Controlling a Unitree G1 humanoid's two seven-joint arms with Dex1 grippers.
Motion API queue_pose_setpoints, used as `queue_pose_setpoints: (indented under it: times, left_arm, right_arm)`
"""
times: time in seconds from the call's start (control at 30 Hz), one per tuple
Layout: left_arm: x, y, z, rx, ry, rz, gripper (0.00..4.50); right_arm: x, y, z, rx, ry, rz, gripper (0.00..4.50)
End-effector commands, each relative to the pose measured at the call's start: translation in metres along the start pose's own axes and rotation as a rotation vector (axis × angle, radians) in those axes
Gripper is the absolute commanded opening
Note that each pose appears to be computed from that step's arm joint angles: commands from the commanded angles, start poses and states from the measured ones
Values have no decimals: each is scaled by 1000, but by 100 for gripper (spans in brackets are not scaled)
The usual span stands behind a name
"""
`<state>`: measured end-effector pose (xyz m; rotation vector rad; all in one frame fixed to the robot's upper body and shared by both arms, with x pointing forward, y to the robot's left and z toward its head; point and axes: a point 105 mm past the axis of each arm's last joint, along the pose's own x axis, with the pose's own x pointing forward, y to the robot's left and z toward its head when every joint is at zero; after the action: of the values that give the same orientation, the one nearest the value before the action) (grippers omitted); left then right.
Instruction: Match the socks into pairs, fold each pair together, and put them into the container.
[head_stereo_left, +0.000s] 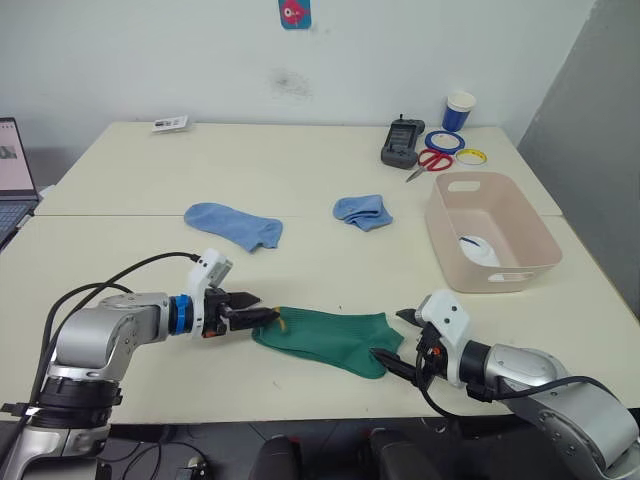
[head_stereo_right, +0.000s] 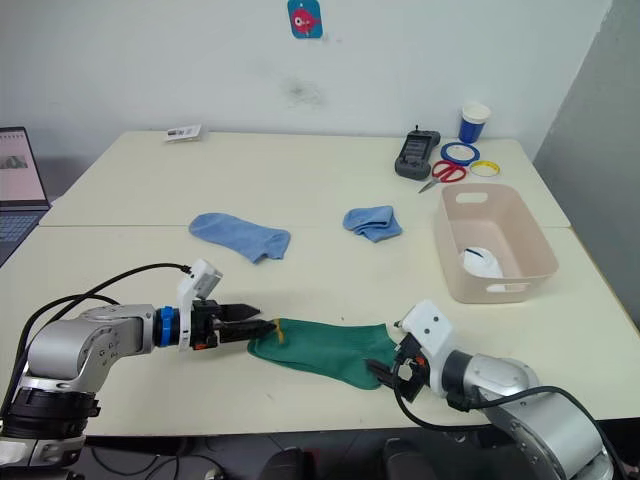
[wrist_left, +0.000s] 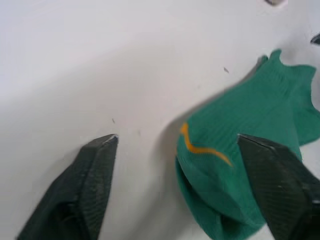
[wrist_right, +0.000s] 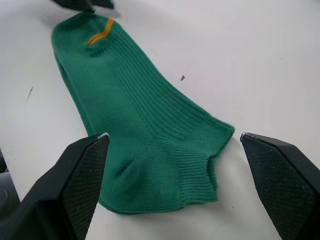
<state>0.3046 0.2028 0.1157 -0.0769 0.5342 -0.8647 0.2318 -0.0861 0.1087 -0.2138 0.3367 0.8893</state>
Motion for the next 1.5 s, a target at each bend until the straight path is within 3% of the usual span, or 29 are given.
queue_pose_setpoints:
  times: [0.03, 0.17, 0.27, 0.5, 0.63, 0.77, 1.0, 1.07, 1.2, 1.33, 1.5]
  left_arm:
    - [-13, 1, 43, 85, -152, -10, 250]
    - [-5, -31, 39, 248, -10, -200, 110]
    - [10, -44, 20, 310, 97, -301, 13]
    - [42, -45, 8, 354, 130, -333, 0]
    - [47, -45, -14, 362, 200, -346, 0]
    - [36, -40, -32, 346, 253, -320, 0]
    - [20, -24, -58, 311, 308, -219, 0]
    - [19, -24, -57, 325, 296, -218, 0]
    - [17, -46, -24, 376, 191, -315, 0]
    - [27, -67, -3, 444, 150, -389, 0]
    - [47, -70, -19, 429, 177, -367, 0]
  right_arm:
    - [-4, 4, 19, -52, -86, 12, 450]
    - [-1, 7, 21, -48, -100, 49, 450]
    - [13, 10, 20, -37, -90, 83, 390]
    - [46, 17, 15, -16, -35, 168, 141]
    - [55, 25, -3, 21, 26, 237, 2]
    - [41, 29, -19, 8, 93, 269, 2]
    - [18, 14, -33, 2, 142, 171, 2]
    - [13, 10, -27, -11, 115, 148, 2]
    - [6, 16, 10, -42, -40, 177, 2]
    - [17, 4, 30, -72, -104, 108, 2]
    - [48, -3, 16, -92, -43, 70, 2]
